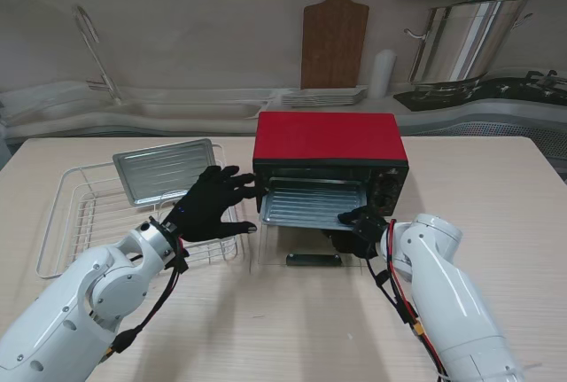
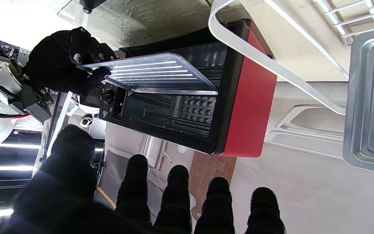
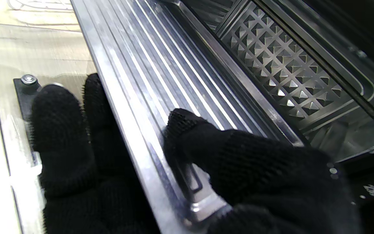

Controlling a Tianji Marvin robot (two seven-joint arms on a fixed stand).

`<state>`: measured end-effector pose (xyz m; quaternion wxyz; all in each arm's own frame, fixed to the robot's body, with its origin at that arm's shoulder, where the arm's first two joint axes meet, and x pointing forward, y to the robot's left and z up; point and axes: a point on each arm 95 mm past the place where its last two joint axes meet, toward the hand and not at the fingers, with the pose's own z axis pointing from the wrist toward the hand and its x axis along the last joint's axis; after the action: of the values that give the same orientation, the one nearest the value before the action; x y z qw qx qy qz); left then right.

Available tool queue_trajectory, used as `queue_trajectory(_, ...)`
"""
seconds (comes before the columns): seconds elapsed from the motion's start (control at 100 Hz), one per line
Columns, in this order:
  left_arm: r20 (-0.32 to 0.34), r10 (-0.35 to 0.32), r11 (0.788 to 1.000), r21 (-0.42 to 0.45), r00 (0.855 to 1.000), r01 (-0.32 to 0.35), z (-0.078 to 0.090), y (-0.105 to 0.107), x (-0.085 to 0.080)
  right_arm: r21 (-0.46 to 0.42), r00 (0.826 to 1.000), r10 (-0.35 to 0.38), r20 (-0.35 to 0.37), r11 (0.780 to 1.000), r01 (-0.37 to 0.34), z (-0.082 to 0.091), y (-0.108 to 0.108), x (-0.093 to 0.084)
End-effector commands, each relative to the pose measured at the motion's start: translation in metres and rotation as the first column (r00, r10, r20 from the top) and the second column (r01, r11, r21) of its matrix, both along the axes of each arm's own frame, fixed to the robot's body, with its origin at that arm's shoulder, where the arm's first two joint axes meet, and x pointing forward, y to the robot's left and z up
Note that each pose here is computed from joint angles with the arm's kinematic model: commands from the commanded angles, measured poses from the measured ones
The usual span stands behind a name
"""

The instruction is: Slide the trays into the oven

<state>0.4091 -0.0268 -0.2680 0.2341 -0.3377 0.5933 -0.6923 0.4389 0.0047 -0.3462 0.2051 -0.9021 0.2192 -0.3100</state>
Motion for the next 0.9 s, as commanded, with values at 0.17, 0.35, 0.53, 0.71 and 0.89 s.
queue_trajectory(0.17, -0.008, -0.005, 1.000, 0.003, 1.000, 0.005, 0.0010, -0.0024, -0.0020, 0.024, 0.999, -0.003, 0.032, 1.000, 0.002, 0.0074, 0.0077, 0.0060)
queue_trajectory(0.35, -0.008, -0.004, 1.000, 0.004, 1.000, 0.004, 0.0009, -0.0023, -0.0022, 0.018, 0.999, 0.004, 0.042, 1.000, -0.004, 0.0071, 0.0068, 0.0064)
queue_trajectory(0.53, -0.008, -0.004, 1.000, 0.004, 1.000, 0.004, 0.0007, -0.0026, -0.0022, 0.010, 0.999, 0.004, 0.048, 1.000, -0.005, 0.0067, 0.0045, 0.0069)
queue_trajectory(0.71, -0.009, -0.005, 1.000, 0.004, 1.000, 0.005, 0.0005, -0.0030, -0.0020, -0.002, 0.998, 0.007, 0.056, 1.000, -0.006, 0.0066, 0.0005, 0.0079)
queue_trajectory(0.89, -0.009, -0.007, 1.000, 0.003, 1.000, 0.007, 0.0002, -0.0033, -0.0018, -0.004, 0.998, 0.011, 0.059, 1.000, -0.011, 0.0060, -0.0014, 0.0081)
